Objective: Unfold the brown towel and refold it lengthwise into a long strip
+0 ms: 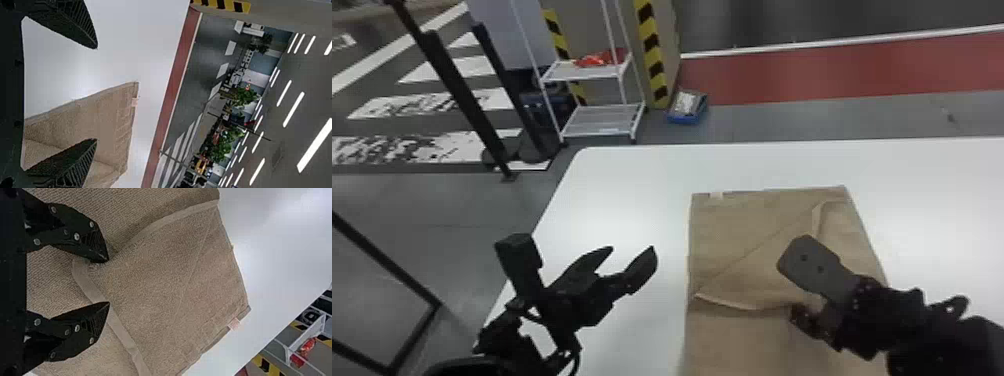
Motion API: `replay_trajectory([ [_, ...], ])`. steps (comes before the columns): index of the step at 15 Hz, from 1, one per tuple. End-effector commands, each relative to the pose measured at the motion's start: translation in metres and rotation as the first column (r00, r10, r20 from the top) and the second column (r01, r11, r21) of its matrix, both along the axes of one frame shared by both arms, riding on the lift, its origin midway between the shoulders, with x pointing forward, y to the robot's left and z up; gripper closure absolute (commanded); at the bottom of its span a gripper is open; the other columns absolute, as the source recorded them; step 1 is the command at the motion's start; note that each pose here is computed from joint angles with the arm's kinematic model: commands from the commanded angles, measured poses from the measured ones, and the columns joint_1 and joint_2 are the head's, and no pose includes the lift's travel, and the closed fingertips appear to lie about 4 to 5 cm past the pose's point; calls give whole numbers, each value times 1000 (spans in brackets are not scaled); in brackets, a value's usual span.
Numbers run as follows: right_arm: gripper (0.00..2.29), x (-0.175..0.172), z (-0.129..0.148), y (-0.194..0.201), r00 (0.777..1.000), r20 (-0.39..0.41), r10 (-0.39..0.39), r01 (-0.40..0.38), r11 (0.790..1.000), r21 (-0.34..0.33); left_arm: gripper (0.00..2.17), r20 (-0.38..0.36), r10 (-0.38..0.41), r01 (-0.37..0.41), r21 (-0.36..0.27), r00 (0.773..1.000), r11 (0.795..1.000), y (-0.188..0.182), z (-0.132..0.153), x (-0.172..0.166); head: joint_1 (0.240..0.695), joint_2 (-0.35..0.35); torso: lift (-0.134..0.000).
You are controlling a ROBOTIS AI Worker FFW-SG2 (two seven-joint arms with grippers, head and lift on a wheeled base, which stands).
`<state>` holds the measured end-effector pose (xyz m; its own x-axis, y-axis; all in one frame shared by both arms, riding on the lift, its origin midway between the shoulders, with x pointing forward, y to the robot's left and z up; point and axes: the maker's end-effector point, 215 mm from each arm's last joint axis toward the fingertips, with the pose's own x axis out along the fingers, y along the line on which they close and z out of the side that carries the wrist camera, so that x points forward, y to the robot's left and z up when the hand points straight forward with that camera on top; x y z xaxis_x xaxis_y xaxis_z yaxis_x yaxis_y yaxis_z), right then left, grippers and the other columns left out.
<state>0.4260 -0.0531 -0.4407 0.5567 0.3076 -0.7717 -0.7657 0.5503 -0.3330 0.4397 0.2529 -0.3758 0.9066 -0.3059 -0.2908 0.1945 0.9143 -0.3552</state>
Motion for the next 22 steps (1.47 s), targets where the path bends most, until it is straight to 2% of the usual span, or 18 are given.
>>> replay_trajectory([
  [1,795,1,-3,-3,1000,-12,-15,15,1000,-4,22,-1,1,-1,-3,1000,1000,-1,-1,0,695,255,-123],
  [3,1126,3,-6,-6,999,-25,-34,34,999,-8,22,-1,1,-1,-3,1000,1000,-1,-1,0,695,252,-123],
  [6,1237,5,-3,-11,998,-24,-56,56,998,4,22,2,0,0,-2,1000,1000,-1,0,0,695,247,-123],
  [7,1409,7,6,-16,997,-6,-77,77,997,22,22,5,0,0,-2,1000,1000,-1,1,1,695,246,-123],
  [9,1416,12,35,-34,991,43,-128,125,989,76,22,8,-6,6,-2,1000,1000,-1,4,9,695,239,-123],
  [12,1416,6,68,-77,974,96,-205,194,974,118,36,-35,-96,95,-38,995,995,-15,5,41,695,192,-123],
  [14,1416,-9,73,-100,968,91,-233,218,965,146,73,-63,-131,131,-14,989,991,-24,5,70,695,156,-123],
  [16,1413,-24,68,-120,965,81,-250,238,961,140,97,-107,-172,175,22,979,984,-36,-4,97,695,100,-123],
  [20,1416,-49,60,-137,961,52,-271,262,955,142,151,-215,-220,249,120,952,961,-69,-34,142,695,35,-123],
  [22,1416,-58,58,-143,960,43,-278,270,953,137,167,-196,-201,240,198,960,950,-69,-37,167,695,3,-123],
])
